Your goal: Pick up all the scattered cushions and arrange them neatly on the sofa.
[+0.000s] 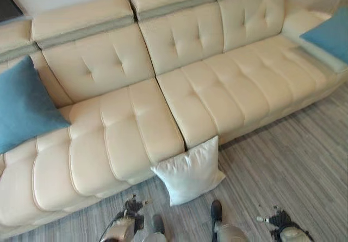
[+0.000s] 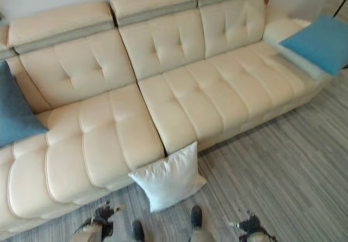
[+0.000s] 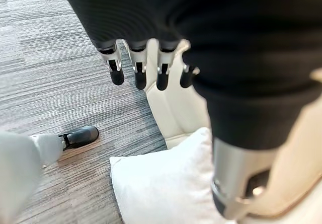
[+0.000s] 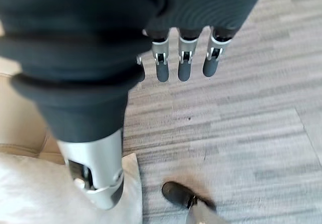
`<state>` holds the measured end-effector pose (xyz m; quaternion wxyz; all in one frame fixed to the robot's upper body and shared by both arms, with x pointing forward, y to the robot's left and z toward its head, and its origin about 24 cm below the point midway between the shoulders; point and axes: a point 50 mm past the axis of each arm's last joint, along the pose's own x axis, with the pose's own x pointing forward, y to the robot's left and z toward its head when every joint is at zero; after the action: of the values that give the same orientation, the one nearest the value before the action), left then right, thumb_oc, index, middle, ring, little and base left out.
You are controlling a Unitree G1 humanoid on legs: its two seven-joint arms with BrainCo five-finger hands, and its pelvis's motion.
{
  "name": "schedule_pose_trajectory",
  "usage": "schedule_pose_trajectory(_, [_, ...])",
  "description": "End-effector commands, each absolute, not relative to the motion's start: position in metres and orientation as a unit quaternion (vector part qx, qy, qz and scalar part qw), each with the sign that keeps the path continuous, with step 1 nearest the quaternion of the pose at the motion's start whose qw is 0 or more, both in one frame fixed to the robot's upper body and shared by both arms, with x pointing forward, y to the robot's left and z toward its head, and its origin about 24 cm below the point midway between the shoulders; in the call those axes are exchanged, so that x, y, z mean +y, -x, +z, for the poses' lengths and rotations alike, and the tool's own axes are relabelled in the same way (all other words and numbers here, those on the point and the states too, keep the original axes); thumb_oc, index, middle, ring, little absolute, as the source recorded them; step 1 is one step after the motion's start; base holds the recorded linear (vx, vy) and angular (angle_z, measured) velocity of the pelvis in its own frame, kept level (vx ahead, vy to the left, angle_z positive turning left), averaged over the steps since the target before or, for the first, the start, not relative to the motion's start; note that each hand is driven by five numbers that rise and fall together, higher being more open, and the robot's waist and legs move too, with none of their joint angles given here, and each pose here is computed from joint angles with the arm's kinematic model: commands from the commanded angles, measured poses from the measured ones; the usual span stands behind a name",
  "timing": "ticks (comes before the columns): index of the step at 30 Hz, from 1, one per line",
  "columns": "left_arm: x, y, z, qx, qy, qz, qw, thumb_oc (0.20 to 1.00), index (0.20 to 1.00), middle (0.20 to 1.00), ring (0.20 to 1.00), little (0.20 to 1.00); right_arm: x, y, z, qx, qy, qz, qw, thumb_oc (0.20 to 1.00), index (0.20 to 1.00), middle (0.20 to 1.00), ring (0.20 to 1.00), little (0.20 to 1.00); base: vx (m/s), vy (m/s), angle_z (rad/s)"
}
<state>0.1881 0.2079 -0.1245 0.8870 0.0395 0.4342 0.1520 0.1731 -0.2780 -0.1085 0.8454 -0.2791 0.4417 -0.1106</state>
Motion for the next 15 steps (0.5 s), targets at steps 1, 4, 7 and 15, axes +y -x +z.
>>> schedule_pose_trajectory(1, [0.225, -0.224, -0.101, 0.378, -0.027, 0.206, 0.902, 1.0, 1.0, 1.0, 1.0, 1.0, -0.256, -0.233, -0.076, 0.337, 0.239, -0.13, 0.901, 1.0, 1.0, 1.0, 1.0, 1.0, -0.24, -0.149, 0.19])
schedule_pose_trajectory(4, [0.217, -0.285, -0.057, 0.297, 0.003, 0.224, 0.928, 1.0, 1.0, 1.0, 1.0, 1.0, -0.245, -0.306, -0.013, 0.215, 0.178, -0.179, 0.944, 1.0, 1.0, 1.0, 1.0, 1.0, -0.21, -0.121, 0.25])
schedule_pose_trajectory(7, [0.215, -0.329, -0.011, 0.229, 0.011, 0.233, 0.945, 1.0, 1.0, 1.0, 1.0, 1.0, -0.245, -0.35, 0.045, 0.132, 0.166, -0.209, 0.954, 1.0, 1.0, 1.0, 1.0, 1.0, -0.1, -0.056, 0.5])
schedule_pose_trajectory(15, [0.166, -0.413, 0.198, -0.102, -0.035, 0.157, 0.982, 1.0, 1.0, 1.0, 1.0, 1.0, -0.18, -0.413, 0.214, -0.127, 0.167, -0.172, 0.962, 1.0, 1.0, 1.0, 1.0, 1.0, 0.04, -0.016, 0.2])
